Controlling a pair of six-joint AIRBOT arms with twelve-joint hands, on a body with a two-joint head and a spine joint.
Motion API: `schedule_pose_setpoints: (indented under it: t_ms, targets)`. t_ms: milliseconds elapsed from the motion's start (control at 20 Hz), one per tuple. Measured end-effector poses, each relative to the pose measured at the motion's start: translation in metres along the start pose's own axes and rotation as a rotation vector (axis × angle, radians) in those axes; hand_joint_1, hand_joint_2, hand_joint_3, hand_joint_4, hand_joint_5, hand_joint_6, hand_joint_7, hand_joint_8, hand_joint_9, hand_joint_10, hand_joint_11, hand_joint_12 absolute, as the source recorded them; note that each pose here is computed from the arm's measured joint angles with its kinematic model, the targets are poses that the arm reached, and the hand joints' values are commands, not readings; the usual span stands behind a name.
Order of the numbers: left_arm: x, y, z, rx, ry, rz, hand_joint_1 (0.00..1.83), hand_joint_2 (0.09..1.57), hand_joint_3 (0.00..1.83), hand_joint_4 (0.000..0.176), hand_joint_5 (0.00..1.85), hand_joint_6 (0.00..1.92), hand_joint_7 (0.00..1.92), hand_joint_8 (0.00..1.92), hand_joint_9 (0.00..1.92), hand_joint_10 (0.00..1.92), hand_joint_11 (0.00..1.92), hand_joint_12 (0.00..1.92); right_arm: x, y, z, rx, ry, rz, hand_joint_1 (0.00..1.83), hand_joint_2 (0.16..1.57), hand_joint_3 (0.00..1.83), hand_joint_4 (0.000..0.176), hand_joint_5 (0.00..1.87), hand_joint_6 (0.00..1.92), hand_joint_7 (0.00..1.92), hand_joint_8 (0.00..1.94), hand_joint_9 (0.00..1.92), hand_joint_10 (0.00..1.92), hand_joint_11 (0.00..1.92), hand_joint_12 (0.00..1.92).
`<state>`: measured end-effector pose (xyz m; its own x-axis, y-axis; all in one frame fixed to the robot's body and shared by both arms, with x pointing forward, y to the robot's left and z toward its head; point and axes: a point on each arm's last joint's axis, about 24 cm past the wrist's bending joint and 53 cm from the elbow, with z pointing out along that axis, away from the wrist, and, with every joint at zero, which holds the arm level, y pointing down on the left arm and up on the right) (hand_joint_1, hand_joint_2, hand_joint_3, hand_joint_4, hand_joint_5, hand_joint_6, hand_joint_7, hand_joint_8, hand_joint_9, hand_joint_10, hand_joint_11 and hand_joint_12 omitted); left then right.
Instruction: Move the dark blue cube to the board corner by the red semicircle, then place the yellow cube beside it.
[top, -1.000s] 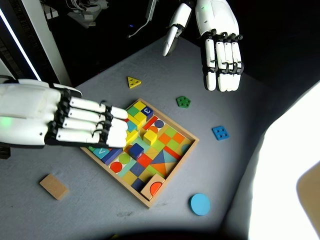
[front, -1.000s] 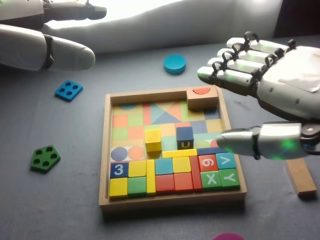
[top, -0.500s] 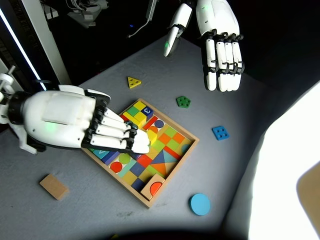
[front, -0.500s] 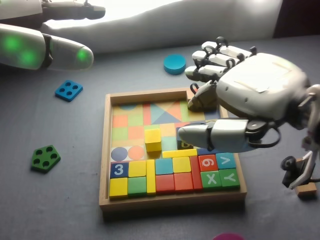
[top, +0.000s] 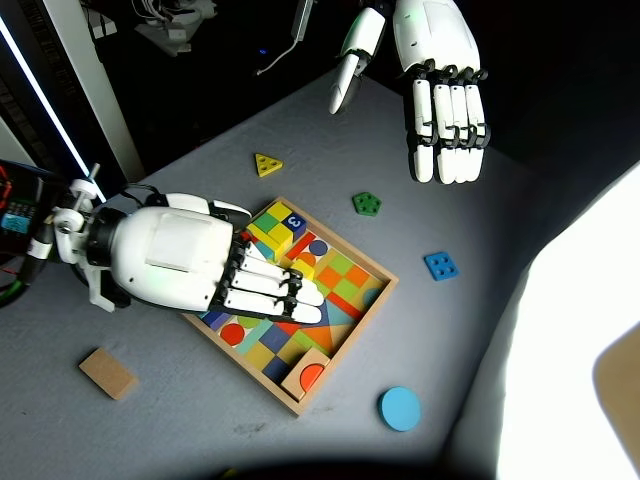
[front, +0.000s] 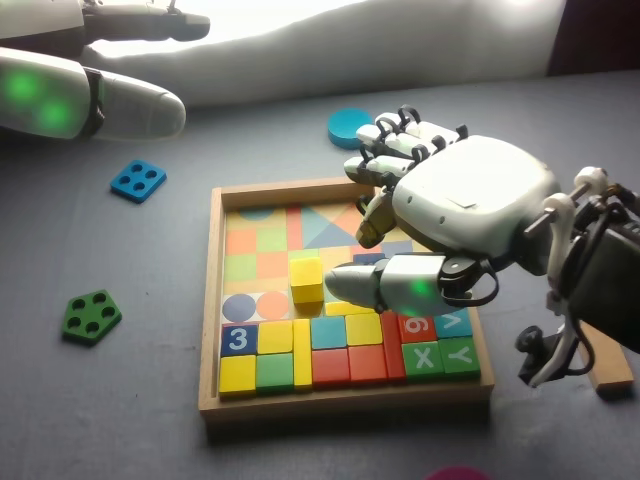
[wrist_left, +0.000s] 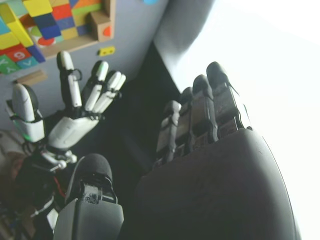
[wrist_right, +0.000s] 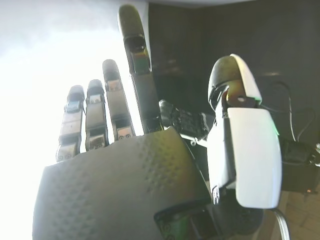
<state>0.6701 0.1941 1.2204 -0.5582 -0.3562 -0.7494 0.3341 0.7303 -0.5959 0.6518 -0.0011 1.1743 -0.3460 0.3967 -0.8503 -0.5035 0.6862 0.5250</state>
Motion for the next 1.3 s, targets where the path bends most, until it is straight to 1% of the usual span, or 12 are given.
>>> schedule_pose_setpoints:
  t_ms: [150,300,350,500,650,700,850,950,1050,1150,1200,1300]
  targets:
    - [0.000,0.000,0.000,0.000,0.000,0.000,0.00,1.21,0.00,0.065,0.05,0.00,0.05,0.00,0.06,0.00,0.00,0.29,0.009,-0.003,0.004,0.007,0.012,0.005,0.00,1.14,0.00,0.000,0.89,0.03,0.21,0.01,0.00,0.00,0.00,0.00]
    - [0.000,0.000,0.000,0.000,-0.001,0.000,0.00,1.21,0.00,0.054,0.05,0.00,0.06,0.00,0.07,0.00,0.00,0.30,0.017,-0.006,0.003,0.012,0.024,0.000,0.00,1.14,0.00,0.000,0.88,0.02,0.24,0.02,0.00,0.00,0.00,0.00]
    - [0.000,0.000,0.000,0.000,-0.001,0.000,0.00,1.22,0.00,0.049,0.06,0.00,0.05,0.00,0.06,0.00,0.00,0.25,0.017,-0.006,0.003,0.012,0.024,0.001,0.00,1.14,0.00,0.000,0.88,0.02,0.24,0.01,0.00,0.00,0.00,0.00]
    - [0.000,0.000,0.000,0.000,0.001,0.000,0.00,1.21,0.00,0.061,0.03,0.00,0.04,0.00,0.05,0.00,0.00,0.28,0.016,-0.009,0.004,0.016,0.021,-0.002,0.00,1.14,0.00,0.000,0.87,0.02,0.24,0.01,0.00,0.00,0.00,0.00]
    - [0.000,0.000,0.000,0.000,0.000,0.000,0.00,1.20,0.00,0.056,0.05,0.00,0.07,0.01,0.07,0.01,0.00,0.35,0.026,-0.018,0.001,0.032,0.048,0.000,0.00,1.14,0.00,0.000,0.88,0.02,0.27,0.02,0.00,0.00,0.00,0.00]
    - [0.000,0.000,0.000,0.000,0.001,0.000,0.00,1.21,0.00,0.052,0.05,0.00,0.06,0.00,0.07,0.00,0.00,0.33,0.028,-0.017,0.001,0.031,0.055,-0.001,0.00,1.14,0.00,0.000,0.88,0.02,0.29,0.02,0.00,0.00,0.00,0.00]
    - [0.001,0.000,0.000,0.001,0.003,0.000,0.00,1.22,0.00,0.052,0.05,0.00,0.05,0.00,0.06,0.00,0.00,0.30,0.028,-0.017,0.001,0.030,0.054,0.001,0.00,1.14,0.00,0.000,0.88,0.02,0.27,0.01,0.00,0.00,0.00,0.00]
    - [0.001,0.000,0.000,0.002,0.003,0.000,0.00,1.22,0.00,0.046,0.05,0.00,0.06,0.00,0.05,0.00,0.00,0.27,0.028,-0.017,0.001,0.030,0.054,-0.004,0.00,1.14,0.00,0.000,0.88,0.02,0.29,0.02,0.00,0.00,0.00,0.00]
    - [0.001,0.000,0.000,0.002,0.004,0.000,0.00,1.22,0.00,0.056,0.05,0.00,0.06,0.00,0.06,0.00,0.00,0.29,0.027,-0.019,0.001,0.032,0.052,-0.009,0.00,1.14,0.00,0.000,0.87,0.01,0.29,0.01,0.00,0.00,0.00,0.00]
    - [0.001,0.000,0.000,0.001,0.003,0.000,0.00,1.21,0.00,0.052,0.05,0.00,0.06,0.00,0.06,0.00,0.00,0.29,0.022,-0.025,0.000,0.043,0.048,-0.017,0.00,1.14,0.00,0.000,0.89,0.02,0.30,0.02,0.00,0.00,0.00,0.00]
    - [0.001,0.000,0.000,0.001,0.003,0.001,0.00,1.21,0.00,0.059,0.04,0.00,0.05,0.00,0.05,0.00,0.00,0.26,0.018,-0.030,-0.001,0.051,0.043,-0.022,0.00,1.14,0.00,0.000,0.90,0.02,0.33,0.03,0.01,0.01,0.00,0.00]
    - [0.001,0.000,0.000,0.002,0.004,0.000,0.00,1.22,0.00,0.054,0.05,0.00,0.06,0.00,0.06,0.01,0.00,0.30,0.011,-0.040,0.000,0.070,0.030,-0.032,0.00,1.14,0.00,0.000,0.90,0.03,0.34,0.03,0.02,0.01,0.00,0.00]
